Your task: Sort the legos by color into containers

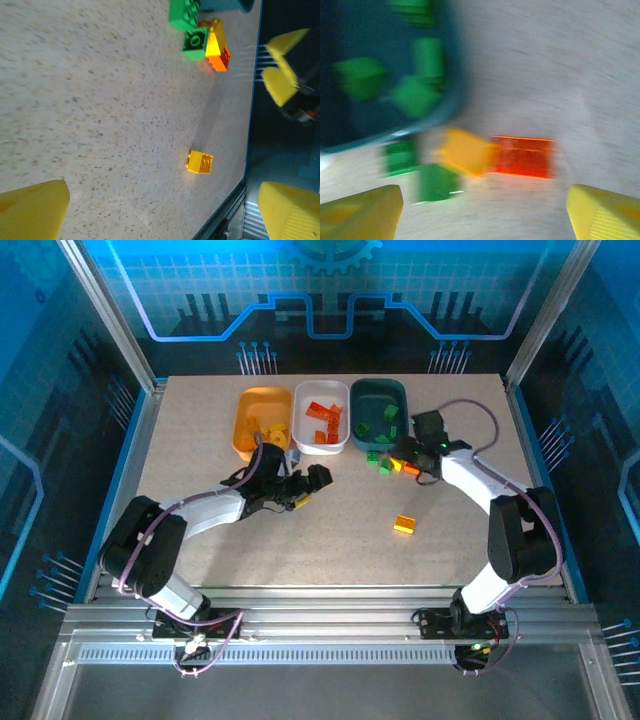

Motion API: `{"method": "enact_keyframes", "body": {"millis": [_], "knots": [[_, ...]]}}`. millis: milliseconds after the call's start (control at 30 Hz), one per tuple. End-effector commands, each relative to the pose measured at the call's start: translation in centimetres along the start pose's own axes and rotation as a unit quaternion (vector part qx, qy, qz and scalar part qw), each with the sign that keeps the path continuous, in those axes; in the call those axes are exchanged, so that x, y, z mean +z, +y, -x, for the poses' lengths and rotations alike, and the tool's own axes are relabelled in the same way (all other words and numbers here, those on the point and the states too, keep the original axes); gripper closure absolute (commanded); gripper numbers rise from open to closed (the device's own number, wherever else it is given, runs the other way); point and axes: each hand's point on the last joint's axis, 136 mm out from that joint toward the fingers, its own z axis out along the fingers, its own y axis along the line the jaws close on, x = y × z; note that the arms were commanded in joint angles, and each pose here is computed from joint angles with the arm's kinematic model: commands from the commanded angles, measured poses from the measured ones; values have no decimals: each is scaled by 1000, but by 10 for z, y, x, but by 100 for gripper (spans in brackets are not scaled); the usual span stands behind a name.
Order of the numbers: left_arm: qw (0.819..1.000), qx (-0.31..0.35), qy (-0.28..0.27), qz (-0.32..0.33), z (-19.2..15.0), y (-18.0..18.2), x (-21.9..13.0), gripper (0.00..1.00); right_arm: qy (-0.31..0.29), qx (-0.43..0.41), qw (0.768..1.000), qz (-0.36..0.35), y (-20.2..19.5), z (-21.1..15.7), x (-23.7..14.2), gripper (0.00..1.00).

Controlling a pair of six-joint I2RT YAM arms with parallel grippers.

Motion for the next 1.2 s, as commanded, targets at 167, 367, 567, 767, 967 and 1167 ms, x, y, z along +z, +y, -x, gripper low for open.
{"method": "enact_keyframes", "body": {"millis": [167,367,567,767,967,1167], "knots": [[1000,20,3,13,2,-4,16,2,44,48,998,-15,-27,-7,34,18],[999,10,10,29,-8,14,17,2,60,55,997,-13,-27,-16,48,18],[999,14,8,33,-8,16,16,1,52,76,993,-75,-65,-19,36,19],[999,12,11,27,-6,14,20,1,33,86,993,-77,-83,-15,17,19],[999,21,2,34,-3,13,15,1,32,13,999,9,-31,-3,15,16],[999,22,-9,35,-2,14,6,1,86,4,996,34,-12,-9,41,16]]}}
